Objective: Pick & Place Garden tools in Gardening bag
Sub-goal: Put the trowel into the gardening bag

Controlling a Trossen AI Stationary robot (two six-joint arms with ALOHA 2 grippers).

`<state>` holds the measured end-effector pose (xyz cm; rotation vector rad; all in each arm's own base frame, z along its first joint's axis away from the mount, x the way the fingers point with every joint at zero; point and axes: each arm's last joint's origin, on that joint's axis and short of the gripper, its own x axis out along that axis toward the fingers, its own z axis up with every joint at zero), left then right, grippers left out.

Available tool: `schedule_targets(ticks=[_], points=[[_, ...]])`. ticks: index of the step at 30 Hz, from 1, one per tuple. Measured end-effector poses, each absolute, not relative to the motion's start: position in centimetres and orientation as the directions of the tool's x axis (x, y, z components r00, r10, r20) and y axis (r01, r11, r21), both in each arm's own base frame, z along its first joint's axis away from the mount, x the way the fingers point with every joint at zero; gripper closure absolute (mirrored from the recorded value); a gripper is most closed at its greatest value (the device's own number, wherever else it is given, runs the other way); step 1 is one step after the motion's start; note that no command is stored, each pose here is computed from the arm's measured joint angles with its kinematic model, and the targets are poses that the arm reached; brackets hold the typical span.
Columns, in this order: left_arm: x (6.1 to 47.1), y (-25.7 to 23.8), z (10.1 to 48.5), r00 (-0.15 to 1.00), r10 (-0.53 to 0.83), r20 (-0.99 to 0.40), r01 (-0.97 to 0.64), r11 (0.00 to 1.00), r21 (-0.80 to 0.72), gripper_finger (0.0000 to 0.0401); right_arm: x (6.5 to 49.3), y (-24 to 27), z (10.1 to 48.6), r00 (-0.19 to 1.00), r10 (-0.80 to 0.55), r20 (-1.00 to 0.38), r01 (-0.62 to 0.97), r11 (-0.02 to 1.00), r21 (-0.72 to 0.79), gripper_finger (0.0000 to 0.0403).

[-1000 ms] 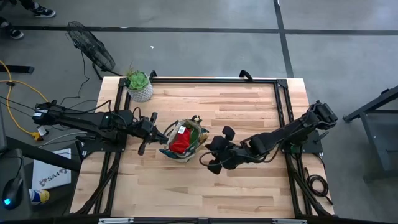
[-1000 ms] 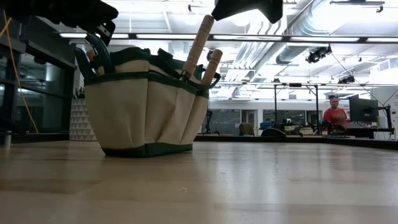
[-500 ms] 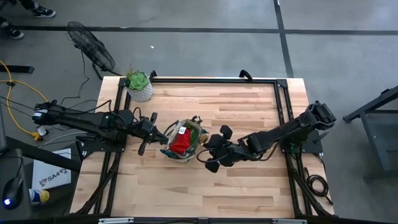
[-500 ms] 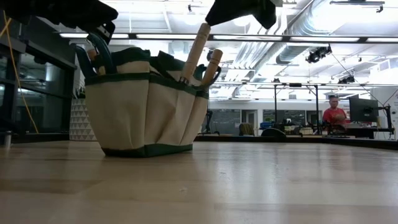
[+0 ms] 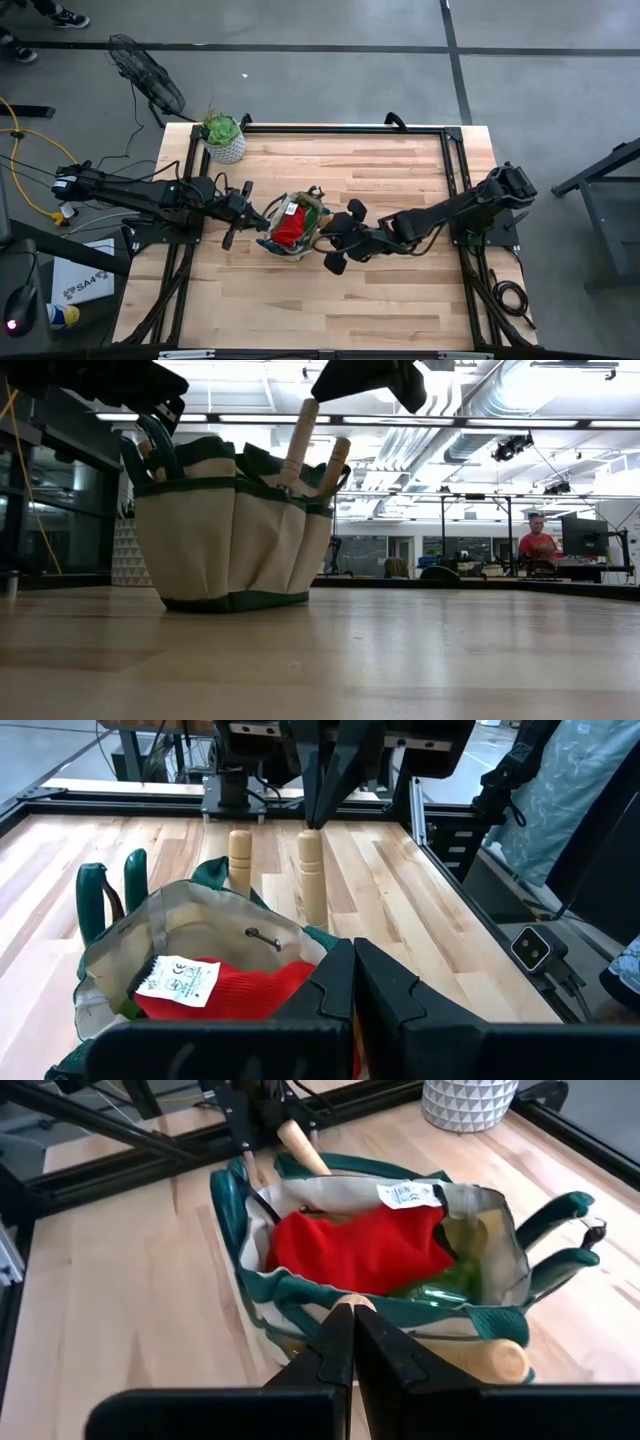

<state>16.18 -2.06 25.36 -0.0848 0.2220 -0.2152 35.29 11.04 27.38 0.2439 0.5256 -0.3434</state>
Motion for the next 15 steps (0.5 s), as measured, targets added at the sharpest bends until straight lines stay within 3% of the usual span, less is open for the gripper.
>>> schedule_targets(ticks=[15], points=[[16.2, -2.1, 25.4, 0.953, -0.220, -0.208, 0.202, 0.974, -0.107, 0.0401, 37.0, 11.2, 25.4, 0.817, -0.175, -0.550, 0.330, 0.923, 0.197, 0.0400]])
